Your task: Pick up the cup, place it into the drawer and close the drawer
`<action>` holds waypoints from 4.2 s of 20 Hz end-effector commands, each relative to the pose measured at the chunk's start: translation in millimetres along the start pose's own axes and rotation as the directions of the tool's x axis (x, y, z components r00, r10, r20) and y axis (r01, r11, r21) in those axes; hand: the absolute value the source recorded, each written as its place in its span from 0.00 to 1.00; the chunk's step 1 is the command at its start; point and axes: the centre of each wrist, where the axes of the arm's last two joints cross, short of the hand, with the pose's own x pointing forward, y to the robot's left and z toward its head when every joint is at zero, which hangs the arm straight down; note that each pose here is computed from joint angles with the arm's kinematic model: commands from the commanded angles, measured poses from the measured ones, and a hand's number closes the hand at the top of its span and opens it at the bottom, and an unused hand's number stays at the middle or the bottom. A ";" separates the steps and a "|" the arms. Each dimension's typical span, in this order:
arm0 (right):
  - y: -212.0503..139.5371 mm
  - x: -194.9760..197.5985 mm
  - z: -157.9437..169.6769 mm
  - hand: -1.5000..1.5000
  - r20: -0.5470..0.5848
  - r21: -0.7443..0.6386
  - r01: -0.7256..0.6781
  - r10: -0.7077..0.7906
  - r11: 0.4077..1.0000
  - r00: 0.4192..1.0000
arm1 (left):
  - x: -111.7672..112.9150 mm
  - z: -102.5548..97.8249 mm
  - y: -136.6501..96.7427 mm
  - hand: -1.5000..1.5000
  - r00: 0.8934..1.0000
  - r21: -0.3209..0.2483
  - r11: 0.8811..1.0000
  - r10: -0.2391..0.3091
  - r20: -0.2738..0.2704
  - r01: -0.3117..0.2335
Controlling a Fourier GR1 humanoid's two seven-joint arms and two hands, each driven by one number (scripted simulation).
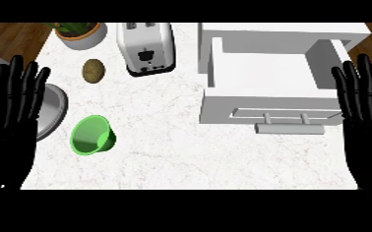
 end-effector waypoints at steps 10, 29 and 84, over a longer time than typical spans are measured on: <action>3.1 -20.1 -2.1 0.00 -0.139 0.170 0.063 -0.040 0.983 0.989 | -47.7 28.5 66.6 0.00 0.881 -0.229 0.867 0.375 -0.288 -0.444; 0.0 -26.9 -46.3 0.00 -0.087 0.187 0.047 -0.031 0.981 0.996 | -168.3 46.7 102.8 0.00 0.859 -0.175 0.921 0.240 -0.451 -0.349; -26.3 -11.2 -72.2 0.00 -0.099 0.205 0.028 -0.008 0.978 0.995 | -259.0 106.3 42.2 1.00 0.954 -0.145 0.962 0.198 -0.223 -0.233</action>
